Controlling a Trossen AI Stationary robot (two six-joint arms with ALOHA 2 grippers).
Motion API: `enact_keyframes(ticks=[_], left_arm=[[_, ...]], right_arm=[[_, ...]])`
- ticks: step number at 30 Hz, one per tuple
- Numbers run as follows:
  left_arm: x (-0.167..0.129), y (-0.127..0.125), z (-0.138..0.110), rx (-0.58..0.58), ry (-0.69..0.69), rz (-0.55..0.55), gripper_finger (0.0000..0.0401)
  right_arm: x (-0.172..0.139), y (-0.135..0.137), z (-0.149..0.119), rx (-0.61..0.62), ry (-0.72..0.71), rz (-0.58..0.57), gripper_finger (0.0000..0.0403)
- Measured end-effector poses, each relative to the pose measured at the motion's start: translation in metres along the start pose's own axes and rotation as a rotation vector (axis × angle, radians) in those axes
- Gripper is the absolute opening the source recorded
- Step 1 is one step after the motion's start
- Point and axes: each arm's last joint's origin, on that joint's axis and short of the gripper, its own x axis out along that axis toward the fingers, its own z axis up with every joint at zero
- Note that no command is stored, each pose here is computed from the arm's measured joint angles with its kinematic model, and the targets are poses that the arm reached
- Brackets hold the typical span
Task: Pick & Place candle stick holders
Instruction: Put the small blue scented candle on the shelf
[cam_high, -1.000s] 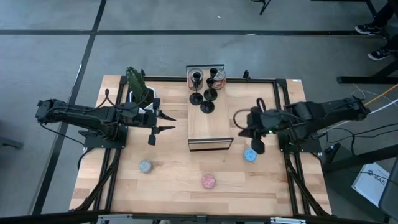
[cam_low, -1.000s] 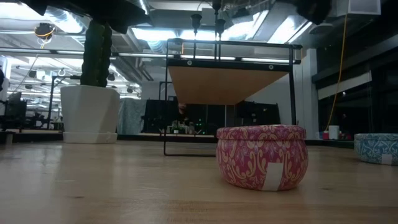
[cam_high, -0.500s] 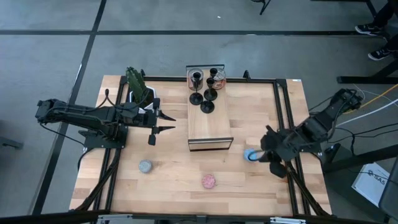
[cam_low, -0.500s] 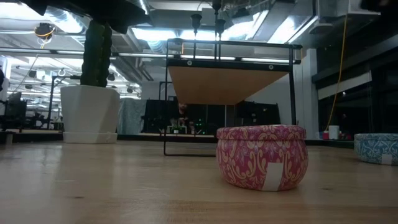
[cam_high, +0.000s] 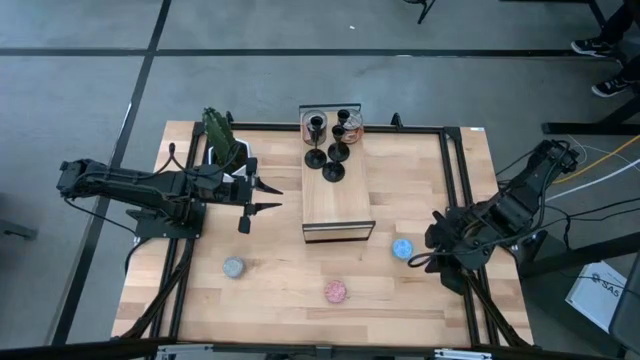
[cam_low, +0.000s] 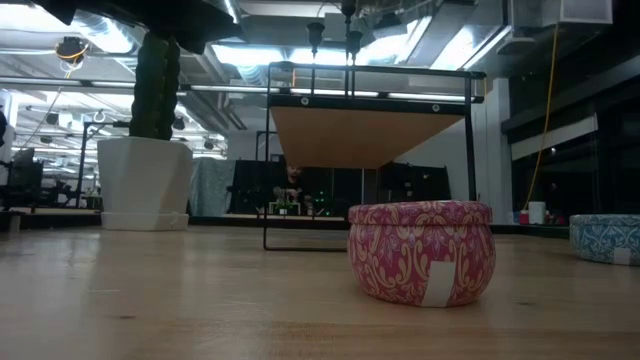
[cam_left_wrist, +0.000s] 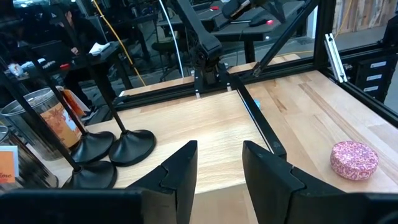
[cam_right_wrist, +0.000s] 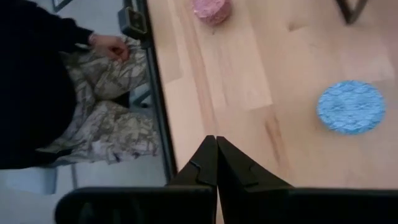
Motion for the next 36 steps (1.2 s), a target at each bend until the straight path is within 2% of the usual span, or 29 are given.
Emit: enact_keyframes(ticks=[8,11,17,26,36], left_arm=[[0.000,0.000,0.000,0.000,0.000,0.000,0.0122],[0.000,0.000,0.000,0.000,0.000,0.000,0.0124],[0.000,0.000,0.000,0.000,0.000,0.000,0.0123],[0.000,0.000,0.000,0.000,0.000,0.000,0.0124],[0.000,0.000,0.000,0.000,0.000,0.000,0.0125]], right_arm=[[0.001,0.005,0.002,-0.004,-0.005,0.051,0.0000],[0.001,0.002,0.000,0.012,0.016,0.021,0.0000],[0.000,-0.007,-0.005,0.150,0.062,-0.076,0.0011],[0.004,-0.013,-0.007,0.176,0.058,-0.134,0.0082],[0.021,-0.025,-0.016,0.252,0.080,-0.209,0.0196]])
